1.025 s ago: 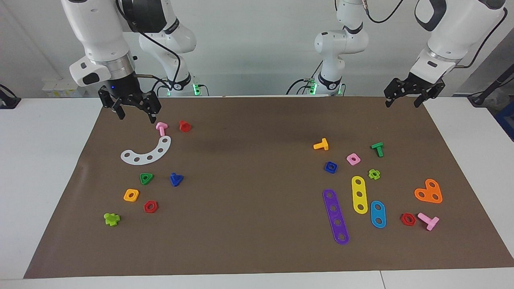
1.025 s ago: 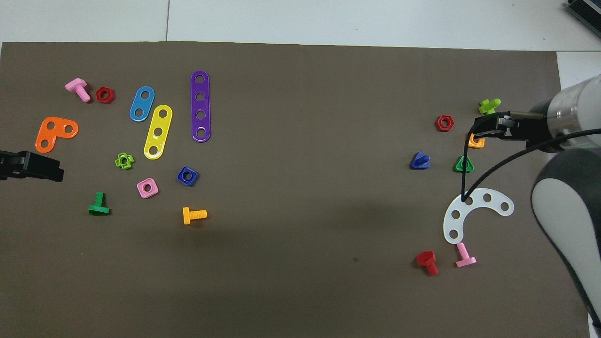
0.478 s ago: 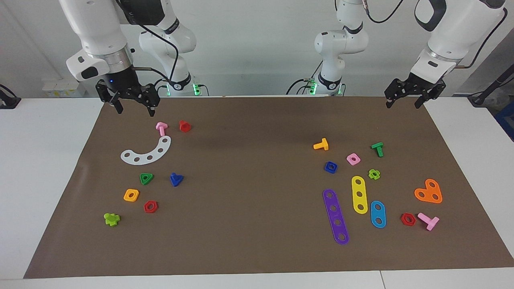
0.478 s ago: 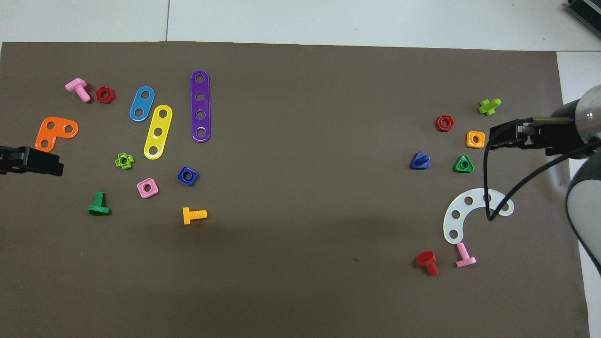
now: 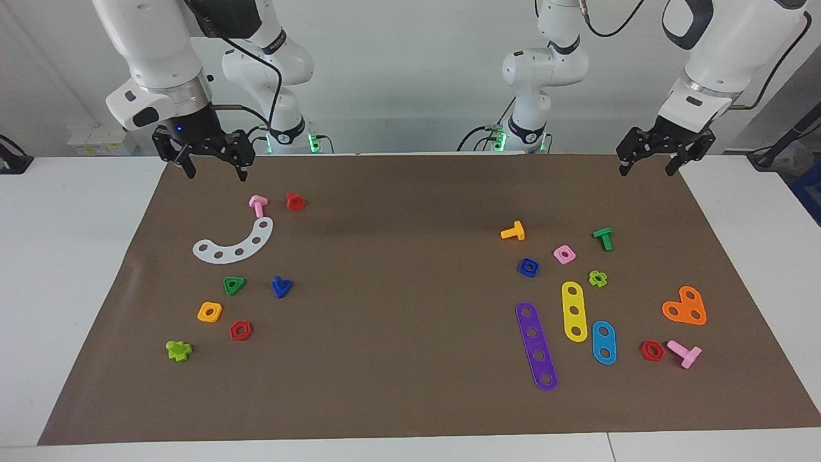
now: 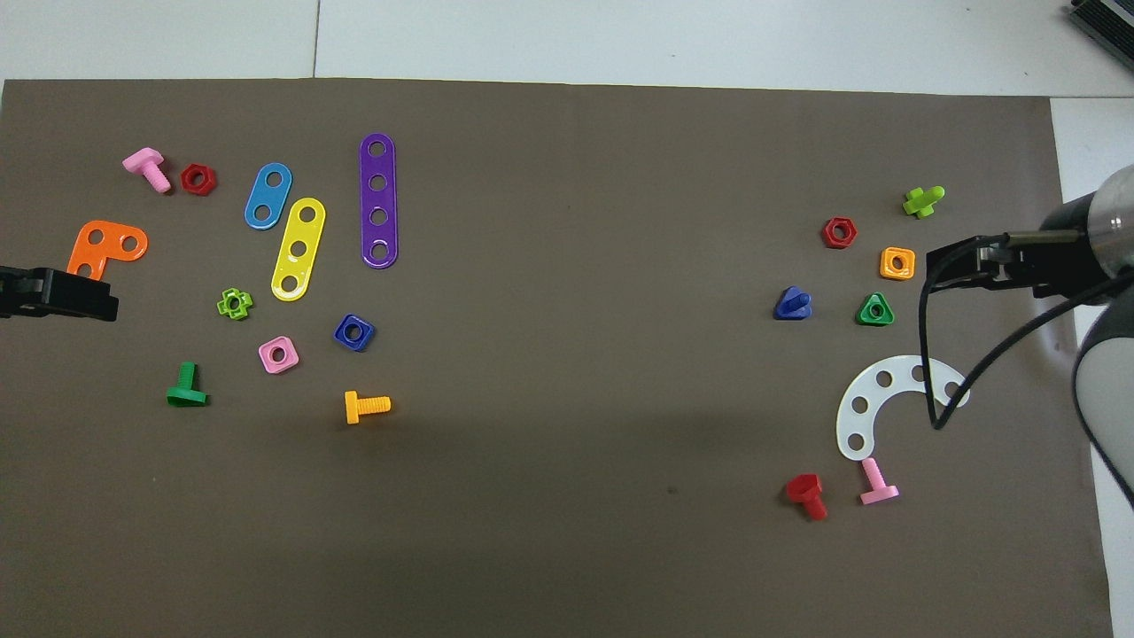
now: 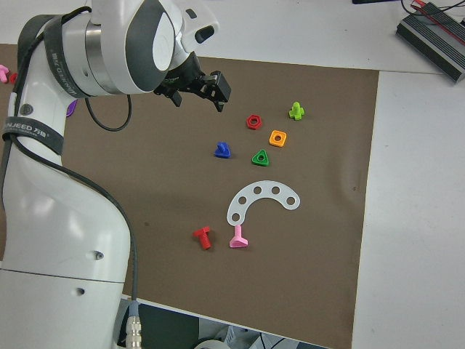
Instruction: Unscrew and place screws in storage area
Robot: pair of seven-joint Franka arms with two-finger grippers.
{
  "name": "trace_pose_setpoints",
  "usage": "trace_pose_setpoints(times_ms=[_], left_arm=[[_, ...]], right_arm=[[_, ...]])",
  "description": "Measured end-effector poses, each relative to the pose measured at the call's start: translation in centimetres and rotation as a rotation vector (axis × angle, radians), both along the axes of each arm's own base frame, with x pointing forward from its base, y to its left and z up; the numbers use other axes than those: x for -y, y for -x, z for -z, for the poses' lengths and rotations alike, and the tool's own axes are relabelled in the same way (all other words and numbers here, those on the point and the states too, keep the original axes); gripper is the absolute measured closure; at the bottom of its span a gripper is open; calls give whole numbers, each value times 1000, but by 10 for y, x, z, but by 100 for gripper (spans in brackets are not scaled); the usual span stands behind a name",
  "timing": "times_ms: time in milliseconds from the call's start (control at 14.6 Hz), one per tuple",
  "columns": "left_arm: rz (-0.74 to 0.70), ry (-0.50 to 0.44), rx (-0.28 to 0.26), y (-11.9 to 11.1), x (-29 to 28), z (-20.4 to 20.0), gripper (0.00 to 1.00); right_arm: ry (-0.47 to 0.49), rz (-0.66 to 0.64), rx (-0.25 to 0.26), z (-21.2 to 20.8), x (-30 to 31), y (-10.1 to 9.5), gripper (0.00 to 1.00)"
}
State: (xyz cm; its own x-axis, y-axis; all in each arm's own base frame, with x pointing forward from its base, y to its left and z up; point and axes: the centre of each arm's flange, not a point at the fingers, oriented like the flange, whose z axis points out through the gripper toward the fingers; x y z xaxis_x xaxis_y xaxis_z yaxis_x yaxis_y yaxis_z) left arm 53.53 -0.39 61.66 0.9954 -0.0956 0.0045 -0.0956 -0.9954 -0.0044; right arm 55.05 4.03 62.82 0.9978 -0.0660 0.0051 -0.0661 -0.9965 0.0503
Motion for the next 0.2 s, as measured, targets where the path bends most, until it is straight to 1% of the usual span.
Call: trace_pose_setpoints(times_ms=[205], left_arm=[[-6, -1, -1, 0, -4, 0, 0]], right_arm=[[0, -1, -2, 1, -1, 0, 0]])
